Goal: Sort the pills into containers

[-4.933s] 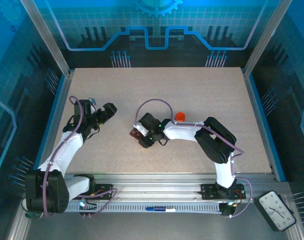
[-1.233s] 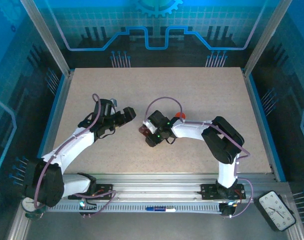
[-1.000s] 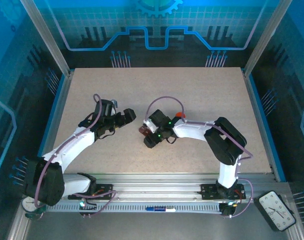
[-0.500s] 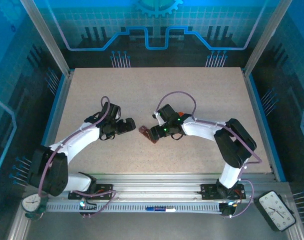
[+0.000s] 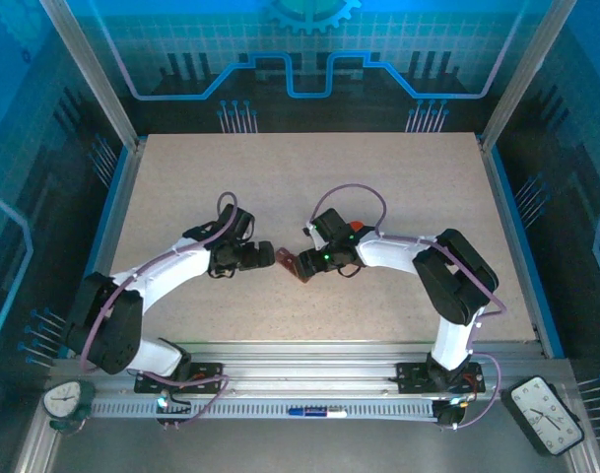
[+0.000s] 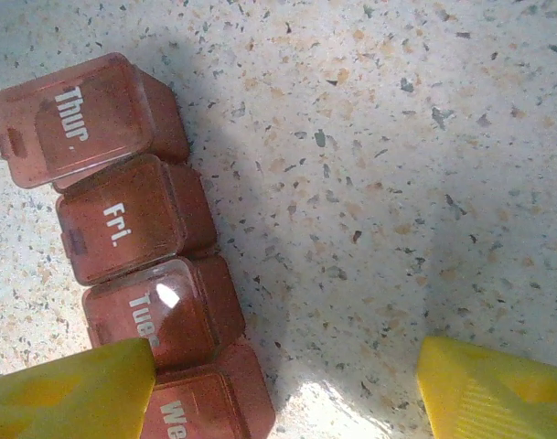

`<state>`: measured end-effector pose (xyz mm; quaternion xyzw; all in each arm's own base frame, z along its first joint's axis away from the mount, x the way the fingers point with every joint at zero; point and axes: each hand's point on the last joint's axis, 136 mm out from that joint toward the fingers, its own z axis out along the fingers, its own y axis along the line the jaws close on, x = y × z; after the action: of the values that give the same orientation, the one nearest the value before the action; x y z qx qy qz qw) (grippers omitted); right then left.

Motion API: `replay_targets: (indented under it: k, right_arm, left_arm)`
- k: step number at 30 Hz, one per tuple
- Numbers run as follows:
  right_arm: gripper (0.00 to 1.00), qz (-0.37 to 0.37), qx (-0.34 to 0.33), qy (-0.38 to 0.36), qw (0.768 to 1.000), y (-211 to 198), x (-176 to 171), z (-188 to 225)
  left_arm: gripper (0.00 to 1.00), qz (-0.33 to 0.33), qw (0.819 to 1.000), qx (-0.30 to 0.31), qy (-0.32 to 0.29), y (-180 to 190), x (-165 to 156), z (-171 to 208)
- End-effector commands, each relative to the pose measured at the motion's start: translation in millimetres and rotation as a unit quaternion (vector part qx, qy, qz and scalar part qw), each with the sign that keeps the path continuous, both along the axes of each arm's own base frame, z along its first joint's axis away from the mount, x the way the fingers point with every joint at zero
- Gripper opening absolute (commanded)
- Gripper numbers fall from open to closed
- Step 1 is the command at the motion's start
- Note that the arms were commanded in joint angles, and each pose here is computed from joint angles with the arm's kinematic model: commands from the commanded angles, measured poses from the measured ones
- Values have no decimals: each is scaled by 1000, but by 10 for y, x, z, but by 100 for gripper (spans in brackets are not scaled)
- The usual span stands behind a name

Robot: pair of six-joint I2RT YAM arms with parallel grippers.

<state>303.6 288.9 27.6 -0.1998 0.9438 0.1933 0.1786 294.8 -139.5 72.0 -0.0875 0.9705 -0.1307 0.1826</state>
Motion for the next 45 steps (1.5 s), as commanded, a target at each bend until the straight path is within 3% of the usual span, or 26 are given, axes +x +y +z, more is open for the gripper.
replay_targets:
  k: [1, 5, 11, 25, 45]
  right_arm:
    - [76, -6, -9, 23, 1000, -81, -66, -166]
    - [76, -5, -14, 28, 1000, -92, -80, -227]
    - [75, -6, -13, 29, 999, -90, -83, -256]
    - [75, -7, -12, 33, 999, -100, -108, -311]
    - [74, -6, -15, 38, 999, -114, -132, -369]
  left_arm:
    - [99, -17, 996, -80, -31, -283, 83, 230]
    - [99, -12, 986, -162, -27, -557, 180, 429]
    - [99, 12, 981, -196, 2, -696, 237, 406]
    - [99, 18, 982, -187, 29, -907, 292, 112]
    - [99, 26, 975, -222, -6, -1076, 601, 297]
